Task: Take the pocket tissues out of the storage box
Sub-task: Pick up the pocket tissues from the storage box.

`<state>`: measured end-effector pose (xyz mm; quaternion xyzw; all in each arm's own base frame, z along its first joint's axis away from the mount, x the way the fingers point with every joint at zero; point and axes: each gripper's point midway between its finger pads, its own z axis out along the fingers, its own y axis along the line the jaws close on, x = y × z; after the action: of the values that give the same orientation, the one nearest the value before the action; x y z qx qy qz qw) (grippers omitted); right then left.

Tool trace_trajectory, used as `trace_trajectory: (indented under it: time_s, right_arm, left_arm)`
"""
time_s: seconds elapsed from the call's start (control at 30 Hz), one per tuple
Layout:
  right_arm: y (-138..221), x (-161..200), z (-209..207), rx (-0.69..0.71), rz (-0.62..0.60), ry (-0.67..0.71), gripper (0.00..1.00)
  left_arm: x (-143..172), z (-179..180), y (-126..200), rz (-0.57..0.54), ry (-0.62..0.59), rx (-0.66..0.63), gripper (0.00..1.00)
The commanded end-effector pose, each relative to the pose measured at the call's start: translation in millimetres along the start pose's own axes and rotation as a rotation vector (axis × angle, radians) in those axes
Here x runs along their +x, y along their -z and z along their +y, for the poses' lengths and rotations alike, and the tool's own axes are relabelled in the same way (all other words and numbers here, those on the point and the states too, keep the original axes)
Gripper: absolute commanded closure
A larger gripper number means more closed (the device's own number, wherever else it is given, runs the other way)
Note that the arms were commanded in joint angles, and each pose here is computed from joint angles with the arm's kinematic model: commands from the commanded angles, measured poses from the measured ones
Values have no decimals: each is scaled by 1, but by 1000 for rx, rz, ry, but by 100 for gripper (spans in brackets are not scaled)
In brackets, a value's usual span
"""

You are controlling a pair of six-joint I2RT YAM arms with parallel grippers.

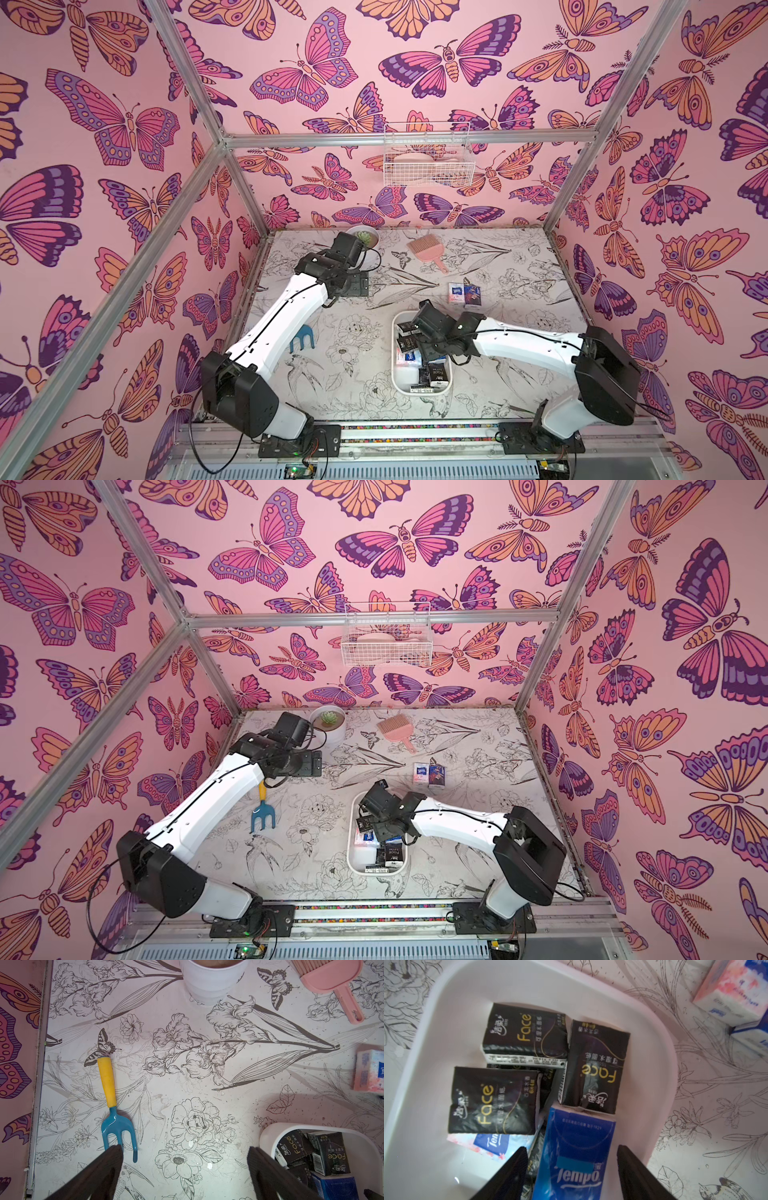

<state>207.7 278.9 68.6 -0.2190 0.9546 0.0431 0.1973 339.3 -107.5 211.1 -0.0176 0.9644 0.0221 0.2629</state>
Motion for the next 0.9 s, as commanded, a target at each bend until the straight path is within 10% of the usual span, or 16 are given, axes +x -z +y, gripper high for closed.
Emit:
trace_trajectory:
  time_s: [0.0, 0.4, 0.87]
  right_arm:
    - [-10, 8, -2, 30, 22, -19, 28]
    - [-22, 9, 7, 19, 43, -26, 43]
    - [42, -41, -5, 15, -149, -3, 56]
  left_arm:
    - [0, 3, 1, 4, -1, -20, 0]
    - [1, 7, 3, -5, -5, -32, 0]
    - [-3, 7, 12, -30, 4, -19, 0]
